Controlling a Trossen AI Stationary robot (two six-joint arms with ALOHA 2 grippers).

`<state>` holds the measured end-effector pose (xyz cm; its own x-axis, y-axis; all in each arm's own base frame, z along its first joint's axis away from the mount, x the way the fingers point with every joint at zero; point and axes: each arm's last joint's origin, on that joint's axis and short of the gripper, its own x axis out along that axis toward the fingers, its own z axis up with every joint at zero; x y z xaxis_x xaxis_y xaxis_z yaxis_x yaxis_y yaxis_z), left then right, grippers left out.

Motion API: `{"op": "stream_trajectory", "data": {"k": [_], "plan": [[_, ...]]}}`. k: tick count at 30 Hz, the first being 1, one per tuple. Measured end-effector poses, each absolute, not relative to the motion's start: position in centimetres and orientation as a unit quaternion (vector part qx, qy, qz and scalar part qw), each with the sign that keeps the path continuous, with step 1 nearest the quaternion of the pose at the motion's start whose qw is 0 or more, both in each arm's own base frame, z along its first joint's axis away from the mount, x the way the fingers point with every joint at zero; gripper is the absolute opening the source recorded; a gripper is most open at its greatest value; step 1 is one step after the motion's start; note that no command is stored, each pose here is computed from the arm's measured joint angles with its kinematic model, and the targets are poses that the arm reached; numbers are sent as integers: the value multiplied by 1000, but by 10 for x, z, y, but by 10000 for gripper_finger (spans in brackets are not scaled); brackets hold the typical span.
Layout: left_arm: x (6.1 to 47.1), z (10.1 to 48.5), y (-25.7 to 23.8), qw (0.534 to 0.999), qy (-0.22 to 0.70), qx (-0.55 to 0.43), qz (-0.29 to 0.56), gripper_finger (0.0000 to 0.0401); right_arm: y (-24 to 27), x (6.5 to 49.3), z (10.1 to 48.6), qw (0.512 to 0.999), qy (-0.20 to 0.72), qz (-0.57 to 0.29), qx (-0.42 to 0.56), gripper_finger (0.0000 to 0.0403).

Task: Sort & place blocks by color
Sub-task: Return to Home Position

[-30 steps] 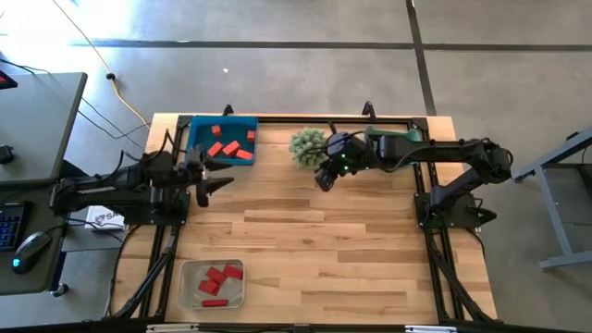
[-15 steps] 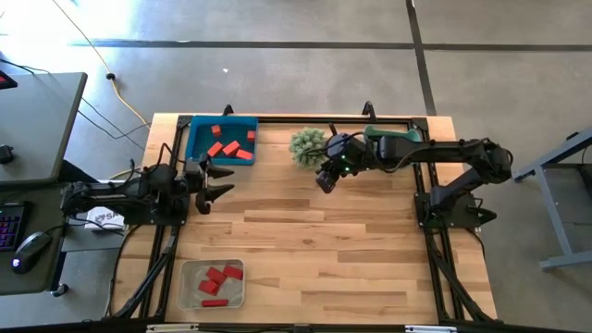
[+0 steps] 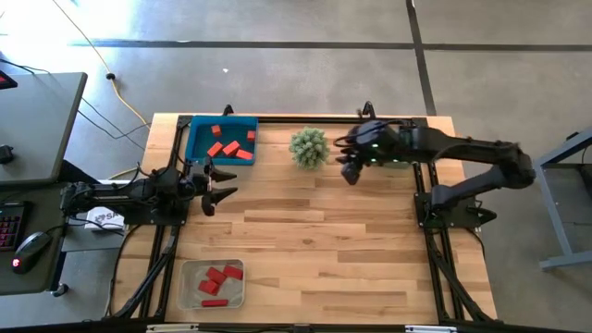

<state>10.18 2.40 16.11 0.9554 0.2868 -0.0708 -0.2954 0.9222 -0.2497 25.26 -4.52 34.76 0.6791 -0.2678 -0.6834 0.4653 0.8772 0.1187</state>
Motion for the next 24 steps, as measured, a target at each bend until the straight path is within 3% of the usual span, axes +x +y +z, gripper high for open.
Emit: {"op": "stream_trajectory", "data": {"k": [7,12,16,24], "plan": [[102,159,25,975,22,-137,172,225,-36,195,332,934,255,-201,146,134],[102,159,26,981,33,-86,171,225,-29,160,312,956,178,-172,155,134],[102,159,26,984,40,-40,170,225,-26,136,289,962,138,-171,164,134],[102,159,26,984,39,-49,170,225,-21,109,234,968,71,-164,176,134]]}}
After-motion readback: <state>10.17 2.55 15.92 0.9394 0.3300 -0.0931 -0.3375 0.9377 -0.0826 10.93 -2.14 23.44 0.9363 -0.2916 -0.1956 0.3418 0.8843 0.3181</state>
